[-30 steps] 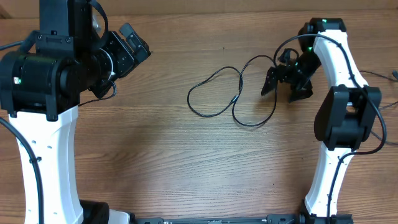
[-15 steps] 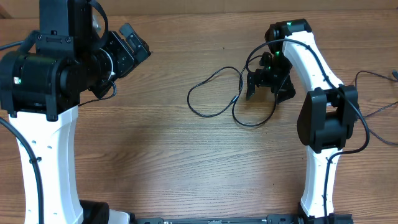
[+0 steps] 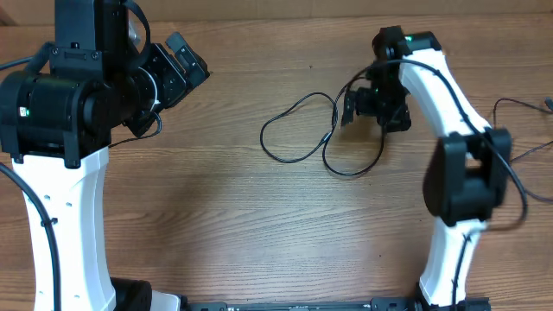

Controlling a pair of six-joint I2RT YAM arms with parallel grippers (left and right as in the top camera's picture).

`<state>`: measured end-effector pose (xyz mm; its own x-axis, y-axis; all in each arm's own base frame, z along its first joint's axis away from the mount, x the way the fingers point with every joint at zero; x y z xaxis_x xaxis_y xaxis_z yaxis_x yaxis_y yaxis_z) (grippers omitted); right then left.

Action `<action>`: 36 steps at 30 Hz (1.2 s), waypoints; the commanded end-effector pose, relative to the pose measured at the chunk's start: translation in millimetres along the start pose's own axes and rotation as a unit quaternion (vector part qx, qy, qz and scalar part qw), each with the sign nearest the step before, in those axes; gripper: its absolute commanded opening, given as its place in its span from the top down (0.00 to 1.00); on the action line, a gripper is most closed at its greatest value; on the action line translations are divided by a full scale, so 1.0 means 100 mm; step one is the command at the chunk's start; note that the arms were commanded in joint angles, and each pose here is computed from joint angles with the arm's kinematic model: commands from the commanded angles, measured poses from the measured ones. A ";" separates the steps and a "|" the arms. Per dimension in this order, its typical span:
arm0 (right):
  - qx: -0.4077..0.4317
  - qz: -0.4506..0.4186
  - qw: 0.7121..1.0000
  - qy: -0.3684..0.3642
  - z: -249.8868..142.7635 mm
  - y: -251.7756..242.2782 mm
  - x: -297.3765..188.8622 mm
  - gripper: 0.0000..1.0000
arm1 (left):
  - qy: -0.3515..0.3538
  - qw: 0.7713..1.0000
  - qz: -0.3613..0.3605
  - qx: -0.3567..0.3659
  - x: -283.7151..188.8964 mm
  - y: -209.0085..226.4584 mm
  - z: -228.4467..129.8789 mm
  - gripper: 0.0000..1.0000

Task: Untangle cables
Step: 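Lower the right gripper onto the cable loop and grasp it, then lift the grasped cable and pull it off to the upper right edge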

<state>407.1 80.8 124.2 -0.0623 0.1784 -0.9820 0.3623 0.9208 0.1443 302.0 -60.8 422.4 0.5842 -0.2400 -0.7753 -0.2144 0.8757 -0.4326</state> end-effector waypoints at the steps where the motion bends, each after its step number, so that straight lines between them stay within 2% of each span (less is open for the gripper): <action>1: 0.067 0.047 0.994 -0.077 -0.26 0.02 -0.39 0.00 | -0.004 1.000 0.004 0.012 0.00 0.00 0.02 0.00; 5: 0.139 0.058 0.986 -0.078 -0.52 -0.17 -0.14 0.00 | -0.004 1.000 0.004 0.012 0.00 0.00 0.02 0.00; 8: 0.191 0.038 0.980 -0.047 -0.74 -0.38 0.38 0.00 | -0.004 1.000 0.004 0.012 0.00 0.00 0.02 0.00; 15: 0.211 0.084 0.974 -0.018 -0.84 -0.34 0.62 0.09 | -0.004 1.000 0.004 0.012 0.00 0.00 0.02 0.00; 18: 0.208 0.094 0.973 -0.029 -0.79 -0.31 0.62 0.17 | -0.004 1.000 0.004 0.012 0.00 0.00 0.02 0.00; 21: 0.204 0.107 0.972 -0.042 -0.72 -0.27 0.60 0.35 | -0.004 1.000 0.004 0.012 0.00 0.00 0.02 0.00; 23: 0.203 0.107 0.972 -0.047 -0.71 -0.27 0.60 0.41 | -0.004 1.000 0.004 0.012 0.00 0.00 0.02 0.00; 33: 0.222 0.082 0.970 -0.046 -0.81 -0.42 0.82 0.43 | -0.004 1.000 0.004 0.012 0.00 0.00 0.02 0.00; 35: 0.223 0.080 0.971 -0.042 -0.83 -0.44 0.85 0.52 | -0.004 1.000 0.005 0.012 0.00 0.00 0.02 0.00; 36: 0.223 0.080 0.971 -0.041 -0.84 -0.44 0.86 0.64 | -0.004 1.000 0.004 0.012 0.00 0.00 0.02 0.01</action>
<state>318.2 86.0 53.1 0.1257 0.2739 -0.9535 0.7166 0.6397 0.2782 302.0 -60.8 422.4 0.5839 -0.2400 -0.7756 -0.2146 0.8757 -0.4325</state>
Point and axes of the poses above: each gripper's point midway between its finger pads, its own x axis out along the fingers, its own y axis along the line the jaws close on, z = x × y, the point moved 5 cm from there along -x, back along the fingers, and after that the axes turned 14 degrees about x, right-handed, at the moved point
